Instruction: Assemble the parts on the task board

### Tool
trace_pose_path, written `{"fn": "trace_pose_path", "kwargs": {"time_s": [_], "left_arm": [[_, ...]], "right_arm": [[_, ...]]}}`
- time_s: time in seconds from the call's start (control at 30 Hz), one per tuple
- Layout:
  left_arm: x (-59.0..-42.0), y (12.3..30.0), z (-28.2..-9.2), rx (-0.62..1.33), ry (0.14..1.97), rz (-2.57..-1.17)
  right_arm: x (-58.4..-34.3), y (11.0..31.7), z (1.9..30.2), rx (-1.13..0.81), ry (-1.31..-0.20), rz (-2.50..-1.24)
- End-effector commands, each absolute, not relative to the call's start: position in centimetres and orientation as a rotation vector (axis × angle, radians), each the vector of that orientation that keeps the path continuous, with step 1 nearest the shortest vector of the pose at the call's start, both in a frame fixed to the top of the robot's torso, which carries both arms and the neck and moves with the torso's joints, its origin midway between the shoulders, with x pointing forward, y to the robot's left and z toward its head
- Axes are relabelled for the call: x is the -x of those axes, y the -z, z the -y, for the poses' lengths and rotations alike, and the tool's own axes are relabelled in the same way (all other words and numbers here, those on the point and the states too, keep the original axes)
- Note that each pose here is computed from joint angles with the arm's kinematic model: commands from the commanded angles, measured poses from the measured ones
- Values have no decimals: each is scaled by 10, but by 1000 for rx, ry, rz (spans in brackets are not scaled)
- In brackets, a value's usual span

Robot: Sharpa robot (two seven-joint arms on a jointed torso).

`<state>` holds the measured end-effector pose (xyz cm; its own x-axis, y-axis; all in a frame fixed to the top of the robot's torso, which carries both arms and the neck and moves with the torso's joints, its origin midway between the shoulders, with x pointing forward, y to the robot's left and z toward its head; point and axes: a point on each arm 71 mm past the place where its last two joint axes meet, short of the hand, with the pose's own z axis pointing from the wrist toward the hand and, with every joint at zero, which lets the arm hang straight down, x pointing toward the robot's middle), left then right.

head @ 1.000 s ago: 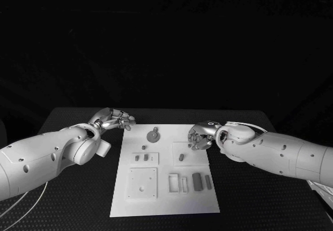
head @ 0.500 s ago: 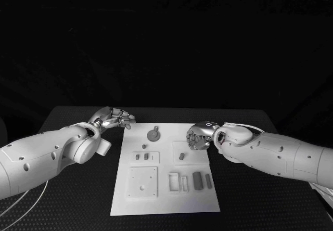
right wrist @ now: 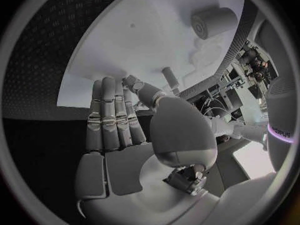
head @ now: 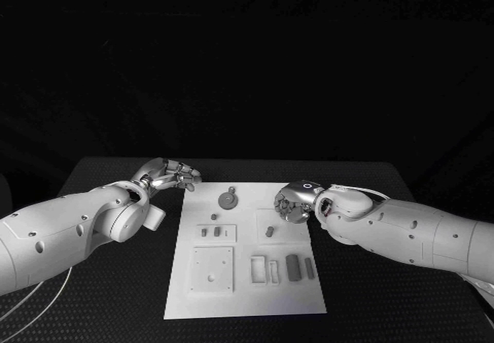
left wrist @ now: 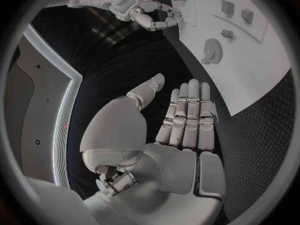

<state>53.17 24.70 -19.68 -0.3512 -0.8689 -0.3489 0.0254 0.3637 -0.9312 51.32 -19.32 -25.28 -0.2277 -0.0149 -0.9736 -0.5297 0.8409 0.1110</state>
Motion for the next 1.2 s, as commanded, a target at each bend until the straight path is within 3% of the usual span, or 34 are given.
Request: {"fn": "trace_pose_path", "kwargs": {"time_s": [0.03, 0.6, 1.2], "left_arm": [[-532, 195, -246, 763, 1162, -1645], [-532, 196, -247, 770, 1153, -1649], [-532, 196, -246, 771, 1151, -1649]], "right_arm": [[-509, 261, 191, 449, -485, -1769], [-501, 275, 192, 485, -453, -1788], [-500, 275, 187, 495, -451, -1753]]}}
